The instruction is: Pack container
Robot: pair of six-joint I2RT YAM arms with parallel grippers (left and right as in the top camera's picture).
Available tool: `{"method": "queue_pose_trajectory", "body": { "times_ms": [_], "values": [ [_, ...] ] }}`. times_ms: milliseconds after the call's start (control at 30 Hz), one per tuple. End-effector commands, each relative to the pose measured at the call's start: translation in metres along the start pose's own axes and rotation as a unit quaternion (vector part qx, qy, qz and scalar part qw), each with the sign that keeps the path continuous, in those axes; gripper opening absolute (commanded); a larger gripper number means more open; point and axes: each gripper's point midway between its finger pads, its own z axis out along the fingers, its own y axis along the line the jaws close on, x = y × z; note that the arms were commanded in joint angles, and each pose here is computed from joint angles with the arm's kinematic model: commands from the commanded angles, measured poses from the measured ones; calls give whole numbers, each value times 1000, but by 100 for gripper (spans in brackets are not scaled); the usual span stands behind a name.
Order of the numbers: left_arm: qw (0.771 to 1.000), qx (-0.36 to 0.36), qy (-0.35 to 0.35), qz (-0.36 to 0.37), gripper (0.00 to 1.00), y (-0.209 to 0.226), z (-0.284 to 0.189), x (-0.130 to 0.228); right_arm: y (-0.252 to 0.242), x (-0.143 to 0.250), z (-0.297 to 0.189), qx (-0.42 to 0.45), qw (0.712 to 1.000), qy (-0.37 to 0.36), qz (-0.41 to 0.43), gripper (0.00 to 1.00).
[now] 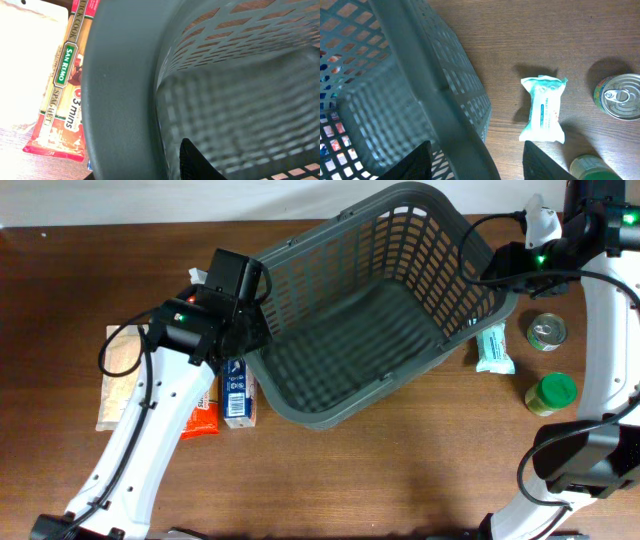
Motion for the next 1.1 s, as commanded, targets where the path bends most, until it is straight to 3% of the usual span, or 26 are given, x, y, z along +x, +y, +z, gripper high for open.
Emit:
{"method": "queue_pose_trajectory", "body": {
  "times_ms": [0, 33, 100, 367, 1067],
  "values": [
    [1000, -7, 11, 13, 25, 3, 10, -1, -1, 1, 3, 3, 1000, 4, -2, 43],
    [1000, -8, 11, 13, 25, 3, 11, -1, 0, 1, 3, 3, 1000, 5, -1, 36],
    [1000, -8, 11, 17, 25, 4, 11, -1, 0, 1, 3, 3, 1000, 5, 0, 36],
    [1000, -11, 3, 28, 25, 10, 16, -13, 0, 9, 3, 2, 1000, 21, 11, 18],
    [997, -17, -10, 73, 25, -4, 30, -61, 5, 40, -3, -2, 995, 79, 66, 12]
  ]
}}
